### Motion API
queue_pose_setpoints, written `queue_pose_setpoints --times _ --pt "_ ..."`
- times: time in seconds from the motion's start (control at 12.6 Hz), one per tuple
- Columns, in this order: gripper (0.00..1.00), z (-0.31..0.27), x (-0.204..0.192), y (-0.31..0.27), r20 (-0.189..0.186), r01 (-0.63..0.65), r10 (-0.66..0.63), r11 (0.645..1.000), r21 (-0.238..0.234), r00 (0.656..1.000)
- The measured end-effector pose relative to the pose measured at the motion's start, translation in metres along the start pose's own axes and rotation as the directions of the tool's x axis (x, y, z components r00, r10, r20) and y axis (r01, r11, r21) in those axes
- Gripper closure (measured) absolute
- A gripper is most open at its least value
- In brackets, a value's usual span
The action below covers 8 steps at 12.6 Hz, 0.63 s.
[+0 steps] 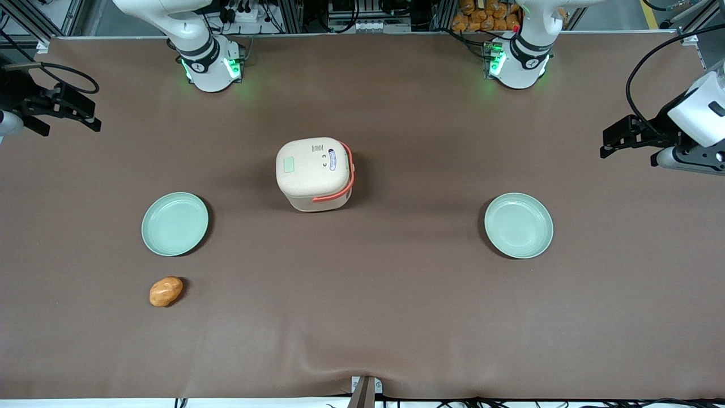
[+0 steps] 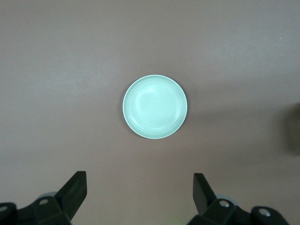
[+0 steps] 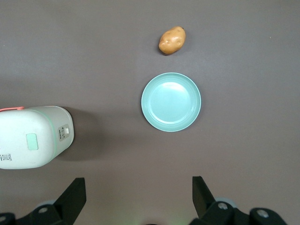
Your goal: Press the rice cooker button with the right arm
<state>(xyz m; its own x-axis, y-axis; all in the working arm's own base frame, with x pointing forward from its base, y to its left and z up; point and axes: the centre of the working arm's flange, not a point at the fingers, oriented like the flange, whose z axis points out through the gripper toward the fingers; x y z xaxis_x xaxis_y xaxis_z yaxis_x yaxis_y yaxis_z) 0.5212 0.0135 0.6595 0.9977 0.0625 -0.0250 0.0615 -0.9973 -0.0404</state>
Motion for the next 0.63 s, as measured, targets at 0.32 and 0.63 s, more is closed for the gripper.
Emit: queue_pose_setpoints --times 0.32,0.63 --pt "0.00 -0.0001 0.0002 -0.0004 -0.002 0.000 0.000 1.000 0.004 1.000" --pt "0.00 -0.0002 0.0005 -0.0015 -0.004 0.000 0.001 0.999 0.032 1.000"
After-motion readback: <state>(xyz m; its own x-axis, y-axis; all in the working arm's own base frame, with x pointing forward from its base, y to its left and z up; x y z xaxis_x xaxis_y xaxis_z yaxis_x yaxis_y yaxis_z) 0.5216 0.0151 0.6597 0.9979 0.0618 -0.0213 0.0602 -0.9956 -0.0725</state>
